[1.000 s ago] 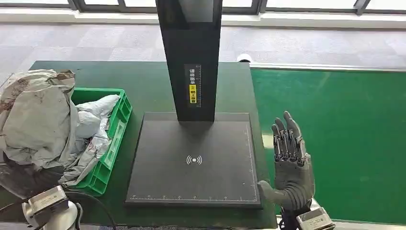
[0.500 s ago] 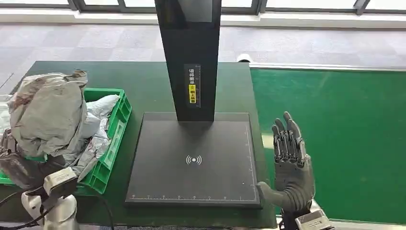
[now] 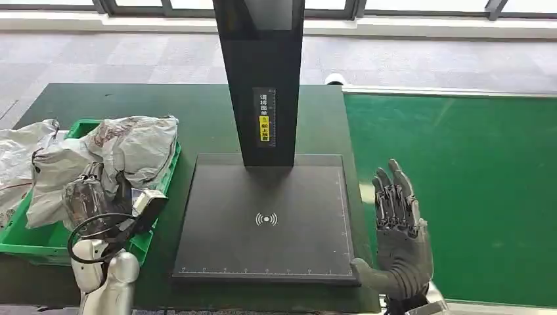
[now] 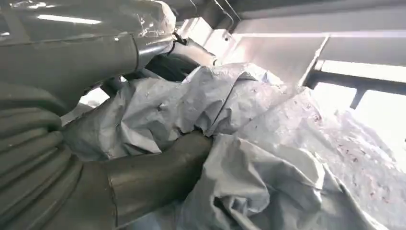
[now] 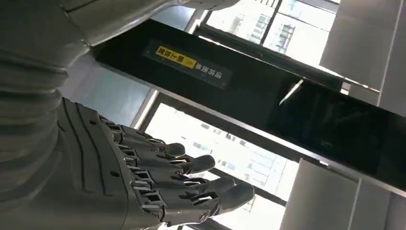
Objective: Moved the parcel from conveyor to table for the left to box.
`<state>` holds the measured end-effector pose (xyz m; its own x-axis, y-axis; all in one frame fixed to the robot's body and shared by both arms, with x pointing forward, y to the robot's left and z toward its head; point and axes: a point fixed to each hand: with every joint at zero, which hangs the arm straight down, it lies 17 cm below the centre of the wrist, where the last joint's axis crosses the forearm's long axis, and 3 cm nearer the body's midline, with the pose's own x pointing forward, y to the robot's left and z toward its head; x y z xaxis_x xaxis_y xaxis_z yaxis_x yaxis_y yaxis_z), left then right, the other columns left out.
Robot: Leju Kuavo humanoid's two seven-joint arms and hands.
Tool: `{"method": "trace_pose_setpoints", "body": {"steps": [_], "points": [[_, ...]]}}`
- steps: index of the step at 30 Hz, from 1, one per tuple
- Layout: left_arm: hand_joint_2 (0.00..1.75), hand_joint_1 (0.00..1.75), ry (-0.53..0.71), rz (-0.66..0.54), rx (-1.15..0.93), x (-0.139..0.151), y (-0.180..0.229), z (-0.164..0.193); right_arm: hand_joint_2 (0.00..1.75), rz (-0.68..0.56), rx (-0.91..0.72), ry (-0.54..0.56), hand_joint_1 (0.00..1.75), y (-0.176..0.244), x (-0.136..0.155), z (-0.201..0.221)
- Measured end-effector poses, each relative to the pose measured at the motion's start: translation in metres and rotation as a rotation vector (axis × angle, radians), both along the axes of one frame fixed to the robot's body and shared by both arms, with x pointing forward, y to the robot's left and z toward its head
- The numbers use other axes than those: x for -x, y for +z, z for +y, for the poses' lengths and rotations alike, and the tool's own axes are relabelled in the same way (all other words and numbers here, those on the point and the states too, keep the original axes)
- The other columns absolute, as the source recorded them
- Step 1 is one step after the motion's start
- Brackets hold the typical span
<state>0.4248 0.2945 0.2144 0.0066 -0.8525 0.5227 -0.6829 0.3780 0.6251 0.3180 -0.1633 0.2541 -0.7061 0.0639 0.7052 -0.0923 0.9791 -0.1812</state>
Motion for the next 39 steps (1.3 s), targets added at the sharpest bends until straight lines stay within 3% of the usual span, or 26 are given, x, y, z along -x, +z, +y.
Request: {"method": "trace_pose_setpoints", "body": {"steps": [6, 7, 8, 12, 13, 18, 21, 26, 39], "points": [[1.75, 1.75, -0.026, 0.269, -0.006, -0.034, -0.073, -0.042, 1.75, 0.025, 0.018, 0.035, 0.00, -0.008, 0.005, 0.008], [1.75, 0.47, -0.031, 0.305, -0.012, -0.038, -0.082, -0.048, 1.75, 0.031, 0.012, 0.049, 0.00, -0.009, 0.006, 0.009], [1.75, 0.00, -0.036, 0.328, -0.017, -0.041, -0.088, -0.052, 1.75, 0.036, 0.004, 0.064, 0.00, -0.010, 0.007, 0.011], [1.75, 0.00, -0.058, 0.364, -0.021, -0.048, -0.102, -0.064, 1.75, 0.044, -0.002, 0.070, 0.00, -0.012, 0.004, 0.011], [0.00, 0.00, -0.064, 0.365, -0.015, -0.049, -0.104, -0.066, 1.75, 0.045, -0.004, 0.065, 0.00, -0.013, 0.003, 0.011], [0.00, 0.00, -0.136, 0.286, 0.113, -0.049, -0.099, -0.065, 1.75, 0.053, -0.015, 0.061, 0.00, -0.017, 0.000, 0.013], [0.00, 0.00, -0.183, 0.140, 0.316, -0.041, -0.088, -0.050, 1.75, 0.055, -0.024, 0.066, 0.00, -0.017, -0.004, 0.013], [0.00, 0.00, -0.118, -0.099, 0.563, -0.019, -0.073, 0.001, 1.75, 0.055, -0.059, 0.087, 0.00, -0.015, -0.013, 0.013], [0.00, 0.00, 0.025, -0.202, 0.682, 0.009, -0.079, 0.055, 1.75, 0.061, -0.059, 0.096, 0.00, -0.018, -0.025, 0.015]]}}
